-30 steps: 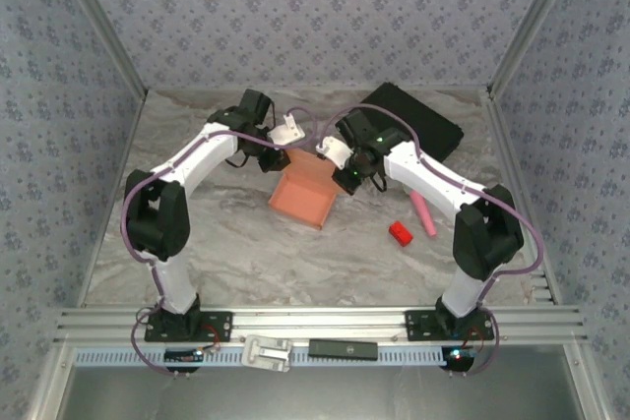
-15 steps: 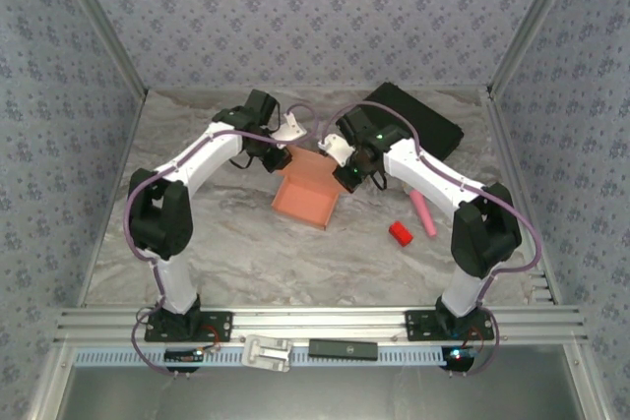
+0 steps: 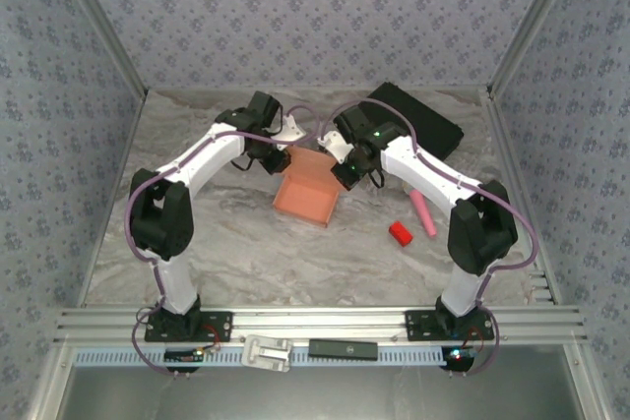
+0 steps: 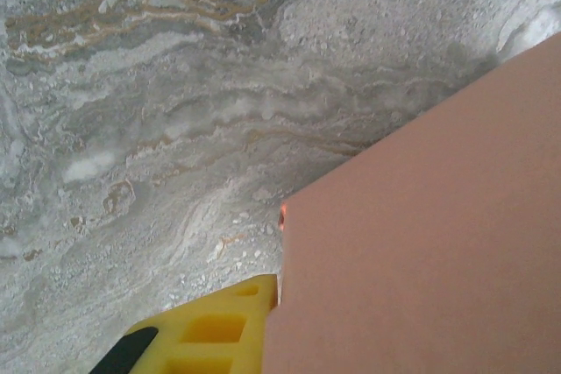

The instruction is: Fold the paper box

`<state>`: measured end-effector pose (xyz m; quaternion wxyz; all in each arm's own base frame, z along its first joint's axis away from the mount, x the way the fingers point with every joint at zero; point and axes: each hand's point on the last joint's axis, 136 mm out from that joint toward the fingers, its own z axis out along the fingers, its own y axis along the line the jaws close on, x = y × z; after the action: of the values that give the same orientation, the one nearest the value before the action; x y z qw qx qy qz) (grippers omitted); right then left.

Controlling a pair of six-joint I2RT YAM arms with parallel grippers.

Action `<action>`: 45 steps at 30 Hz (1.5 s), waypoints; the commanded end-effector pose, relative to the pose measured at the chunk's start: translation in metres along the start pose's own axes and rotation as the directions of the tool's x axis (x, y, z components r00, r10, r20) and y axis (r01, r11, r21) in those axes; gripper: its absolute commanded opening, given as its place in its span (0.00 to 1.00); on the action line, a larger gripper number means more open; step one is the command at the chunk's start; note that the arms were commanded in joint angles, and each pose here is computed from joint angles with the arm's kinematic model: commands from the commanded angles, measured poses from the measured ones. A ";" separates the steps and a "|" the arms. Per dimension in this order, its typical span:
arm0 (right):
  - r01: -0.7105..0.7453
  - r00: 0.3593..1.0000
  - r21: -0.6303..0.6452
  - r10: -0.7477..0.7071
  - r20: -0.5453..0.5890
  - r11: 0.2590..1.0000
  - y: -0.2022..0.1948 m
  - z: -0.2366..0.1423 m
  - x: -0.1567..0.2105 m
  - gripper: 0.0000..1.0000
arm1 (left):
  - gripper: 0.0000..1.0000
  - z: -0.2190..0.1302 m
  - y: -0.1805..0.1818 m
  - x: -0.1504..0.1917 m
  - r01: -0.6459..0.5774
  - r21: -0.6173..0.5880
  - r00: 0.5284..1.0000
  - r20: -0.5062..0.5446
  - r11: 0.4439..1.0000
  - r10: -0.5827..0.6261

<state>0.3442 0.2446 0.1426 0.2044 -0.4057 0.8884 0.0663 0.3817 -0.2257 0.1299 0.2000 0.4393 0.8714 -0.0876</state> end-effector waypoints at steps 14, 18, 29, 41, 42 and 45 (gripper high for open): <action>-0.002 1.000 0.020 0.002 0.001 1.000 -0.003 -0.005 -0.006 0.00 | 0.00 -0.009 -0.004 -0.013 -0.034 0.017 0.999 -0.008 0.999 0.034; -0.033 0.999 0.031 0.033 0.006 0.999 -0.007 -0.004 -0.008 0.00 | 0.00 -0.012 -0.009 -0.013 0.020 0.035 1.000 0.002 0.999 -0.020; -0.357 0.933 0.116 0.349 0.087 0.927 -0.014 -0.004 -0.029 0.00 | 0.00 -0.008 -0.016 -0.023 0.377 -0.033 0.923 0.098 0.926 -0.373; -0.560 0.823 0.157 0.524 0.220 0.814 -0.022 -0.008 -0.067 0.00 | 0.00 -0.017 -0.005 -0.052 0.579 -0.110 0.799 0.272 0.808 -0.536; -0.562 0.821 0.162 0.523 0.229 0.811 -0.023 -0.009 -0.070 0.00 | 0.00 -0.017 -0.003 -0.054 0.587 -0.107 0.792 0.284 0.803 -0.541; -0.570 0.813 0.175 0.520 0.263 0.803 -0.028 -0.012 -0.079 0.00 | 0.00 -0.018 -0.002 -0.060 0.594 -0.091 0.779 0.314 0.799 -0.543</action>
<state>0.3942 0.2485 0.1632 0.2675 -0.1111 0.9571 0.0106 0.4092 -0.2389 0.1458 0.2875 0.1185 0.9481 -0.0664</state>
